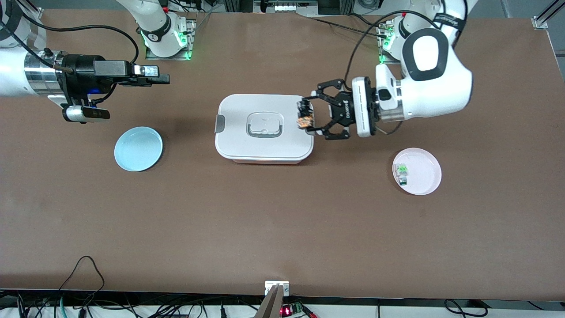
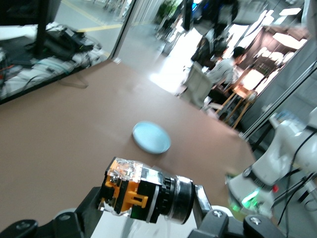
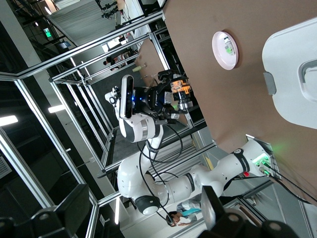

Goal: Transfer orange switch to right arm and place
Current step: 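Lift the orange switch with the left gripper while the right gripper reaches over, then close the right gripper on the orange switch held by the left gripper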

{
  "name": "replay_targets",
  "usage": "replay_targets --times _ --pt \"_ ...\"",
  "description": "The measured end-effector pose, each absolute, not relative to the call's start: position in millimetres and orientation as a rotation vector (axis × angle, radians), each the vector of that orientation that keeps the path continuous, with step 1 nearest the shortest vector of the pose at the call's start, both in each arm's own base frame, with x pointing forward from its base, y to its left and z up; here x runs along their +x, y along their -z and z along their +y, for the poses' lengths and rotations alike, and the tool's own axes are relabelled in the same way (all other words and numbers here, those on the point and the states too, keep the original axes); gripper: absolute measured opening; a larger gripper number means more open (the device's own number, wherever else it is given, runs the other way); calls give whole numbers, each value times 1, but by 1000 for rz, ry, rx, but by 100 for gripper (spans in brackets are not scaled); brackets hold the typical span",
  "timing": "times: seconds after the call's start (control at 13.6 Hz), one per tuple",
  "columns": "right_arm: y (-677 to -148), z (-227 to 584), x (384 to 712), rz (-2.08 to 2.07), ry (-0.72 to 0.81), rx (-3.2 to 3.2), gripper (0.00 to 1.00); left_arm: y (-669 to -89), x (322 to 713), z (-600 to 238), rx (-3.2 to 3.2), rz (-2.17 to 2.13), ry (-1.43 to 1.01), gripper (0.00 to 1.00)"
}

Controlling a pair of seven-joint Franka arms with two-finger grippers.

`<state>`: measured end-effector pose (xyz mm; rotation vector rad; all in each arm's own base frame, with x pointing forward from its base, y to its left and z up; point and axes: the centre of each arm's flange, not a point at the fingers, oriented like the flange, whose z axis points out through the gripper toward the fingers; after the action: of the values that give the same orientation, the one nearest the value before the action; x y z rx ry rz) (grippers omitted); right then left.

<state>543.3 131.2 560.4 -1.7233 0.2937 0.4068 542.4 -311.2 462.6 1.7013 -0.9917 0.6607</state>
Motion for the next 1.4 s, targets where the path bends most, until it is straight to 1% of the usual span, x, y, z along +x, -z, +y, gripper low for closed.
replay_targets --times 0.29,0.52,0.88,1.18,1.4 --pt "-558 165 539 304 -380 -1709 100 -481 525 -362 1477 -884 -764 78" --pt "-549 200 527 311 -370 -1697 100 -497 514 -393 1365 -800 -801 78" --pt "-549 224 519 330 -340 -1712 100 -512 504 -423 1284 -708 -794 78" --pt "-559 252 508 352 -339 -1690 100 -512 502 -431 1274 -697 -775 78" --pt "-566 253 504 367 -344 -1687 97 -513 499 -435 1270 -696 -763 78"
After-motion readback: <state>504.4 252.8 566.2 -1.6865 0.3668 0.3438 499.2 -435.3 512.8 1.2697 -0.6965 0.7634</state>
